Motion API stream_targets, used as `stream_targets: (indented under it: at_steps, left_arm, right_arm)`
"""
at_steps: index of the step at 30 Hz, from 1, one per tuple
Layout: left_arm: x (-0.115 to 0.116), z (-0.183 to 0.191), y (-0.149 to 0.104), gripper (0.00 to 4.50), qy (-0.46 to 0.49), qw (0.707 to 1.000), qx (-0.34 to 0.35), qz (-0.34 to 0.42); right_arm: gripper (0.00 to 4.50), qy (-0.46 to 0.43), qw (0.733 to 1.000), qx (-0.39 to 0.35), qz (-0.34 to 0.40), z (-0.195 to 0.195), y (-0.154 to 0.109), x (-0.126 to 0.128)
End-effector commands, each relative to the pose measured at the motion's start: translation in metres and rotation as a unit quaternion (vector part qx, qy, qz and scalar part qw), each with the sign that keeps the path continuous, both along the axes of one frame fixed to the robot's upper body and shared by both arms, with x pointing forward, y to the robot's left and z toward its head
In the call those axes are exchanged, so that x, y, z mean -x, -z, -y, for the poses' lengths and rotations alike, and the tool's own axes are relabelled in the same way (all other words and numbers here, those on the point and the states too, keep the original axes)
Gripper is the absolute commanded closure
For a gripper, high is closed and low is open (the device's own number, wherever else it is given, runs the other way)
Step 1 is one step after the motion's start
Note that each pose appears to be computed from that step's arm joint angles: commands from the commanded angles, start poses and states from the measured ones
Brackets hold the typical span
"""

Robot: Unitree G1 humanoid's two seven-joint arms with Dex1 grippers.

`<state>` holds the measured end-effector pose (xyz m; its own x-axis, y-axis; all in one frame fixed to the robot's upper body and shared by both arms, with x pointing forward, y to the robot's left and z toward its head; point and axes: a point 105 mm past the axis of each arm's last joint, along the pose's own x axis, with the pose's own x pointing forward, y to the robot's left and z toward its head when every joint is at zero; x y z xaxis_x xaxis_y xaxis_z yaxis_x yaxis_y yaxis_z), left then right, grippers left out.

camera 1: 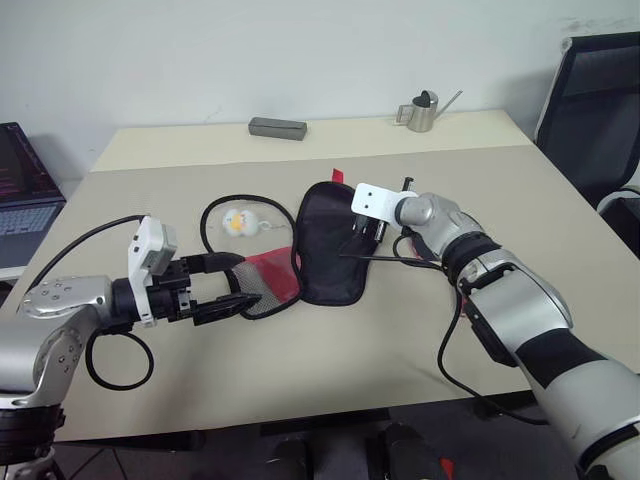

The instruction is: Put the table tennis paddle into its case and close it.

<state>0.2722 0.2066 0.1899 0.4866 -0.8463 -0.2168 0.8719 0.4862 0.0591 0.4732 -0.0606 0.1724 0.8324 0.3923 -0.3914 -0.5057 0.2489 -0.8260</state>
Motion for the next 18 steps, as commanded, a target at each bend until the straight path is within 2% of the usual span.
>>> stream_targets:
  at_steps: [1,7,9,13,18]
  left_arm:
    - [-0.002,0.0,-0.007,0.0,0.003,1.0,-0.001,0.02]
    - [-0.003,0.0,-0.006,0.0,0.002,1.0,-0.001,0.021]
    - [-0.003,0.0,-0.006,0.0,0.001,1.0,0.0,0.021]
    - [-0.004,0.001,-0.006,0.0,0.001,1.0,0.003,0.022]
    - [-0.006,0.001,-0.006,0.0,-0.002,1.0,0.007,0.026]
  right_arm:
    - [4.06,-0.01,0.999,0.006,0.048,-0.007,-0.028,-0.004]
    - [2.21,0.0,0.997,0.001,0.074,-0.004,-0.034,-0.006]
    - [1.48,0.012,0.997,-0.033,0.075,-0.003,-0.039,-0.007]
    - [1.48,0.033,0.99,-0.098,0.095,0.002,-0.057,-0.01]
    - [1.48,0.031,0.98,-0.191,0.053,0.004,-0.064,-0.009]
